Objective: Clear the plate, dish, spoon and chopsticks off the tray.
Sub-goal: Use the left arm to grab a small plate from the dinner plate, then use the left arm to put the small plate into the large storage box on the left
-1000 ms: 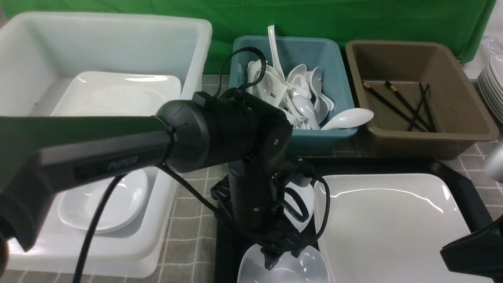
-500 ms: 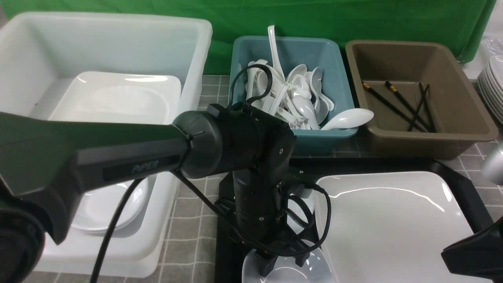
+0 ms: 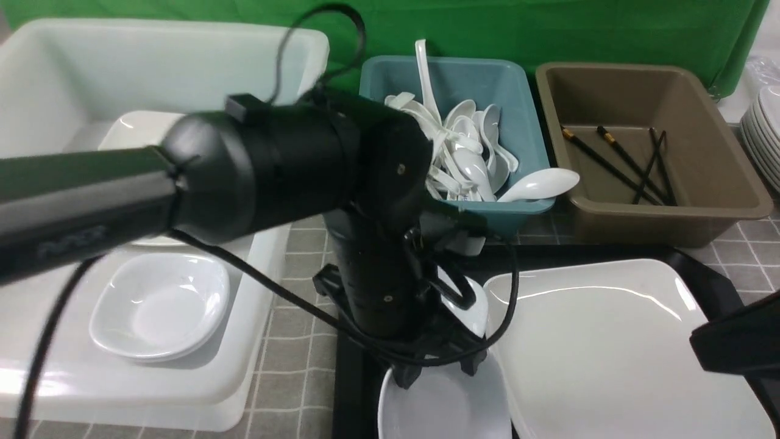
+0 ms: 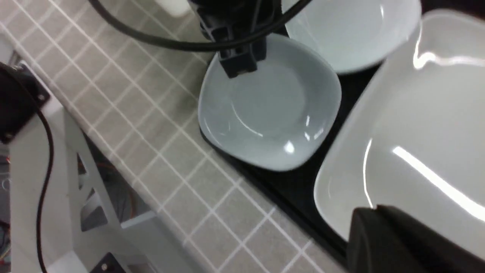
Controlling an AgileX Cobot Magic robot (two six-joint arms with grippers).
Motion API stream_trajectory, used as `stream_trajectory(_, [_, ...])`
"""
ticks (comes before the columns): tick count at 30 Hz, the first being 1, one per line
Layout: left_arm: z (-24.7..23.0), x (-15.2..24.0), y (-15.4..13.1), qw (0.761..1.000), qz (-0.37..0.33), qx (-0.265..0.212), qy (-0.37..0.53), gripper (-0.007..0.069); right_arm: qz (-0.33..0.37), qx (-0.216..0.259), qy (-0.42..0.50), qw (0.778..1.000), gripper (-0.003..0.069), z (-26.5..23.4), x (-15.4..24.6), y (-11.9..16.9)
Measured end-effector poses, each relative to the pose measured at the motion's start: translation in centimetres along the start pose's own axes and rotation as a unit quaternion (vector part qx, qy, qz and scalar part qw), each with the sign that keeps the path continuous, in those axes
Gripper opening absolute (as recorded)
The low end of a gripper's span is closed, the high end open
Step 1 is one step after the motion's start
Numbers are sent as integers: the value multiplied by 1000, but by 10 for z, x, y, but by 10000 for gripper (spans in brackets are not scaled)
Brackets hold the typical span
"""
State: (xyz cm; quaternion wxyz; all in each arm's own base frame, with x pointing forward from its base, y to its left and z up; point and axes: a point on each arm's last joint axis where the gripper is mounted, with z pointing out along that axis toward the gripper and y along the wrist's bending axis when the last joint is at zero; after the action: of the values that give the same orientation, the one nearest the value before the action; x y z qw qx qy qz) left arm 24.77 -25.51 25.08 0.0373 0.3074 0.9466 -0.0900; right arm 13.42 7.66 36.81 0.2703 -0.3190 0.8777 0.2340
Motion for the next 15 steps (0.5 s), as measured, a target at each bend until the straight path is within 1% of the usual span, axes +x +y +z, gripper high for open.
stream_trajectory(2, [-34,7,5,998,-22,22,-46,33,-24,-22,-21,999,31,-9,-11,13])
stream_trajectory(4, [-50,10,10,996,-40,38,-70,33,-37,-36,-25,998,29,-11,-16,21])
stream_trajectory(5, [-70,14,23,991,-64,55,-102,33,-43,-49,-25,998,29,-11,-21,26])
stream_trajectory(6, [-80,17,28,988,-72,62,-119,33,-51,-62,-21,997,29,-8,-24,31])
stream_trajectory(7, [-97,22,43,982,-94,74,-148,33,-56,-78,-14,995,28,-5,-29,38])
stream_trajectory(8, [-107,26,50,978,-103,78,-164,33,-62,-86,-6,994,28,-1,-32,42])
stream_trajectory(10, [-129,37,71,967,-133,76,-201,33,-69,-95,9,993,28,9,-42,49])
stream_trajectory(12, [-154,57,99,952,-177,58,-242,33,-86,-85,35,992,28,24,-54,61])
stream_trajectory(14, [-162,69,114,945,-197,44,-257,33,-95,-79,45,991,28,30,-61,68])
stream_trajectory(15, [-167,77,120,940,-211,37,-265,33,-103,-66,52,991,28,34,-65,72])
